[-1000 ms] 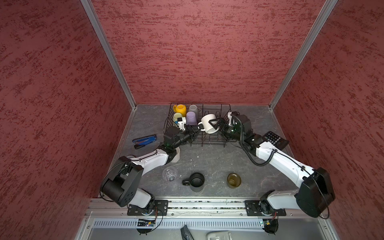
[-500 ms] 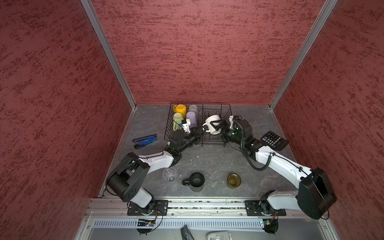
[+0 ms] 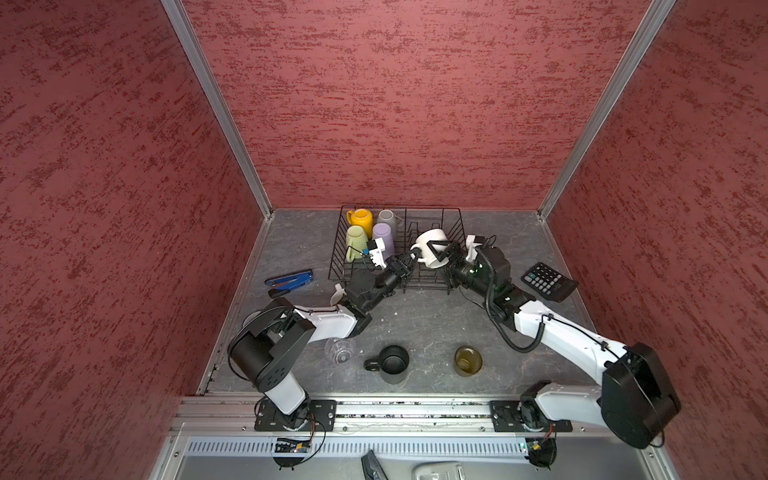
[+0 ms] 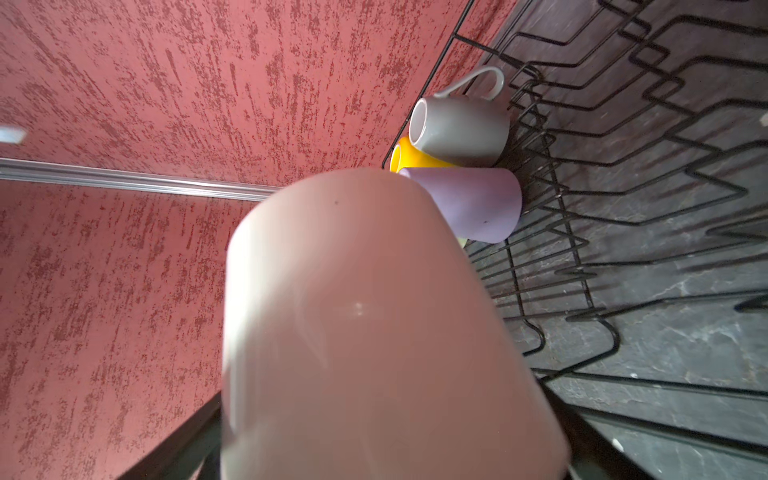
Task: Load the cups into the dish rack
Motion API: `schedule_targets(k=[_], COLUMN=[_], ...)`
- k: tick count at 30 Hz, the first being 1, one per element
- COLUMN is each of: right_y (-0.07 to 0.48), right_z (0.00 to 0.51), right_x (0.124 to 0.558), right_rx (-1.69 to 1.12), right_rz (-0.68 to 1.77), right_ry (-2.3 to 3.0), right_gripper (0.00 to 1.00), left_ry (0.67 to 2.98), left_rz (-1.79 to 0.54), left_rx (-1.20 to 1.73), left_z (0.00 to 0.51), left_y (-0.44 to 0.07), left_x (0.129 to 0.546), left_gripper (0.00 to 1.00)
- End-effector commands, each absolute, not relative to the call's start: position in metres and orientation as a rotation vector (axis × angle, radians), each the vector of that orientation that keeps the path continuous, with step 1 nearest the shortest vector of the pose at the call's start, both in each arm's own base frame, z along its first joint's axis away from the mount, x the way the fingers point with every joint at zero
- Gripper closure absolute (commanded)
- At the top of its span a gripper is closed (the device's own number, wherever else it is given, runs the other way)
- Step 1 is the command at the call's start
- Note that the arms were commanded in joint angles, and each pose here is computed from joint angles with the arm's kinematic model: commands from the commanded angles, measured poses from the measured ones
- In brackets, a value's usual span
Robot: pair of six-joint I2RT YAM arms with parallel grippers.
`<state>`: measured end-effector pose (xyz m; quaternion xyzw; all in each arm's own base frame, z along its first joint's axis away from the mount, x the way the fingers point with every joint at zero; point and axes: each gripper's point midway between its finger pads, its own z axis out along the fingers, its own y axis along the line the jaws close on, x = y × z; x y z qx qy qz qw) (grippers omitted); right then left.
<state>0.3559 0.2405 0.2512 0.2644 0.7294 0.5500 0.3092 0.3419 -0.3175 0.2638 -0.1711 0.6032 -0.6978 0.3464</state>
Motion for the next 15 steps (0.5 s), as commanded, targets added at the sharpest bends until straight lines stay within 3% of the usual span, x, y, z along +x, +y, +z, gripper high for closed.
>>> schedule_targets(k=[1, 10, 15], right_y=[0.231, 0.219, 0.221], right_z=[0.271, 0.277, 0.296], right_x=[0.365, 0.371, 0.376], right_rx=[0.757, 0.754, 0.609], right_rz=[1.467, 1.39, 1.287], right_ry=[1.814, 1.812, 1.839], right_gripper=[0.01, 0.01, 0.01], left_ry=[1.404, 1.413, 1.475], left_rz=[-1.933, -1.916, -1.917], left_rx=[-0.193, -0.141, -0.135], left_z=[0.316, 0.322, 0.313], left_y=[-0.335, -0.335, -0.339], left_x=[0.31, 0.305, 0.304], left_gripper=[1.0, 1.0, 1.0])
